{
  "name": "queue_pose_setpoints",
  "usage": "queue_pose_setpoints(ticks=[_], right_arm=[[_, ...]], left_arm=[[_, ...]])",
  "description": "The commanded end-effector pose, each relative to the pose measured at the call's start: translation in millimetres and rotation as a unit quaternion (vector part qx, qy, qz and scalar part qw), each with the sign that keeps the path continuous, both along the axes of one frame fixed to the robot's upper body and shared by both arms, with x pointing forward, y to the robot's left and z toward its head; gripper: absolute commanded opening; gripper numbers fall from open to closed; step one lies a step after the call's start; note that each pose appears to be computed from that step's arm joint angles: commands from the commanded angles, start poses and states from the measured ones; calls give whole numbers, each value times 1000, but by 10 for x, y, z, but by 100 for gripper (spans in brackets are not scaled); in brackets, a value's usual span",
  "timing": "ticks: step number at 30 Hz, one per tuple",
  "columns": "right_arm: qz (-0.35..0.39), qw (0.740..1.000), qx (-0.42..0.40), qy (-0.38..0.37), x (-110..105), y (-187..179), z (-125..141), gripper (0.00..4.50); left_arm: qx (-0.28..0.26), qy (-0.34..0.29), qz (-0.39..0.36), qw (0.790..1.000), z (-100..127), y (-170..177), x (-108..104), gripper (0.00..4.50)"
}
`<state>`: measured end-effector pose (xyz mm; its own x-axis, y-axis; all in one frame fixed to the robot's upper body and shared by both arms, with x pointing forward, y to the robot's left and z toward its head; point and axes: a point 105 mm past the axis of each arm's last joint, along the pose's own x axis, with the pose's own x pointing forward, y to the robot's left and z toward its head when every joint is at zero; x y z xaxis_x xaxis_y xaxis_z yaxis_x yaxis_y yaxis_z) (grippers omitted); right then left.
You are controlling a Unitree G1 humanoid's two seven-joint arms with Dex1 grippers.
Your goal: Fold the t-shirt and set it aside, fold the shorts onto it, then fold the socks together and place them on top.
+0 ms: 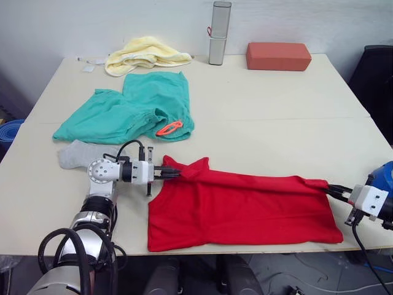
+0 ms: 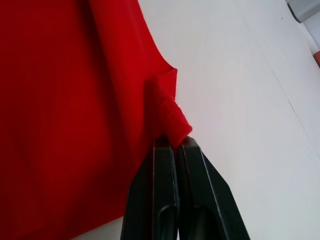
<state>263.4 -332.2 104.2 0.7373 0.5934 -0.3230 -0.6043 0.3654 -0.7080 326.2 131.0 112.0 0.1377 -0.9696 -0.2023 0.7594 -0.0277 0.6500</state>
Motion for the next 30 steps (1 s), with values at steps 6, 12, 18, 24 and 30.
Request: queue_pose_setpoints(ticks=[6, 12, 18, 24, 30], right_arm=[[-2, 999, 25, 20, -98, 32, -73, 94], [-25, 996, 49, 66, -236, -141, 34, 312], [-61, 985, 125, 100, -320, -272, 367, 450], [-31, 970, 165, 177, -331, 16, 493, 450], [-48, 959, 153, 232, -178, 180, 374, 450]], left_arm=[[3, 42, -7, 999, -18, 76, -60, 125], [8, 81, 14, 997, 29, 319, -81, 322], [4, 163, 16, 986, 218, 501, -189, 449], [5, 241, 58, 969, 409, 142, -187, 449], [6, 270, 173, 947, 355, -236, 23, 449]])
